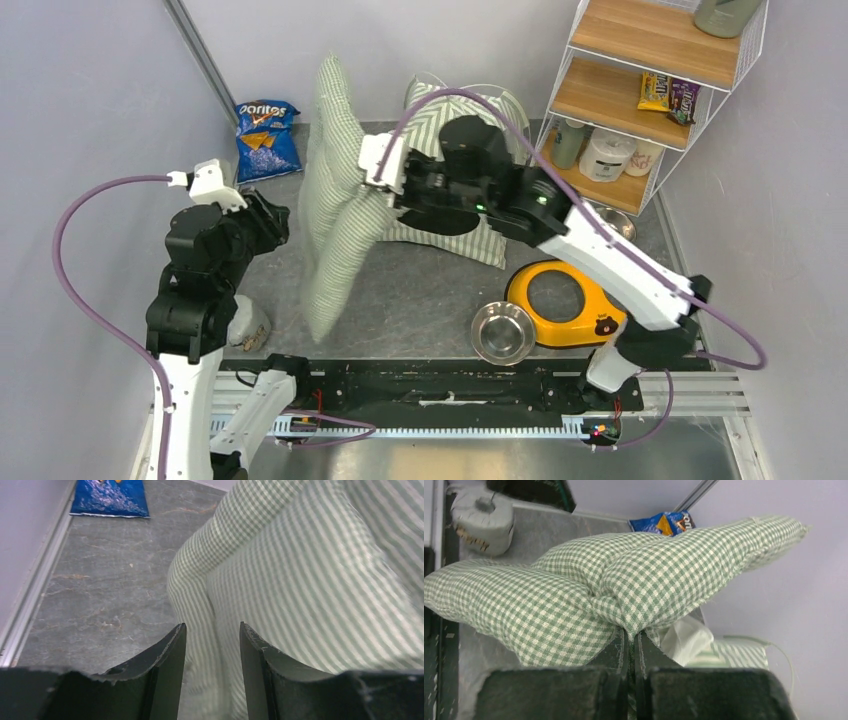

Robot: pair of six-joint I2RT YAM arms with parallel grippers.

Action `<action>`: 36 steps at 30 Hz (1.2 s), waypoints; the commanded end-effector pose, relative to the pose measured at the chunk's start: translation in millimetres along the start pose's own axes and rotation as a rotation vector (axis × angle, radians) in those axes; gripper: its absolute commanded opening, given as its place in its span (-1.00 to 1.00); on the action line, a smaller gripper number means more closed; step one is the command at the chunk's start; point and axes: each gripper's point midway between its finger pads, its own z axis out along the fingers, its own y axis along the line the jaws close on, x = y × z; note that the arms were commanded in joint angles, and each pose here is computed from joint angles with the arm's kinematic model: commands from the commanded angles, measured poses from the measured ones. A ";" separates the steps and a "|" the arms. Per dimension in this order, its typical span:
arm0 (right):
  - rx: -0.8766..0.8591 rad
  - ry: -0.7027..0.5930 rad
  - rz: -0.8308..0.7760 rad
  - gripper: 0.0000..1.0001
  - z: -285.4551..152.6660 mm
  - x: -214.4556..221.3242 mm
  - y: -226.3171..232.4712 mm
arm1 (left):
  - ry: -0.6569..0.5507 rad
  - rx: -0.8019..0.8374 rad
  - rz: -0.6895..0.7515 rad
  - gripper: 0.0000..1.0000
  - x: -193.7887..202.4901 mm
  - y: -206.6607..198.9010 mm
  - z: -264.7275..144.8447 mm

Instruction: Set up the pet tent

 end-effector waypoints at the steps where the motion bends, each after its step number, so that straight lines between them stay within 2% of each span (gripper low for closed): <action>1: 0.006 0.039 -0.047 -1.00 -58.8 1.1 2.5 | -0.009 0.075 -0.075 0.01 3.3 -14.7 4.0; 9: 0.006 0.127 0.060 -1.00 -136.8 26.5 25.3 | 0.119 0.172 -0.120 0.00 44.2 -31.0 26.0; 13: 0.069 0.169 0.104 -1.00 -159.6 42.5 25.2 | 0.124 0.237 -0.120 0.01 52.7 -41.1 41.4; 18: 0.165 0.136 0.127 -1.00 -188.1 33.0 11.0 | 0.116 0.400 -0.133 0.00 52.4 -71.0 64.7; 23: 0.189 0.048 0.146 -1.00 -212.4 8.2 4.2 | 0.114 0.477 -0.078 -0.04 50.4 -86.4 98.1; 30: 0.359 0.111 0.148 -1.00 -218.2 21.4 -23.2 | 0.024 0.592 0.029 -0.04 28.6 -112.7 140.7; 36: 0.409 0.149 0.147 -1.00 -206.2 36.2 -27.9 | -0.102 0.710 0.126 0.02 12.5 -143.3 172.3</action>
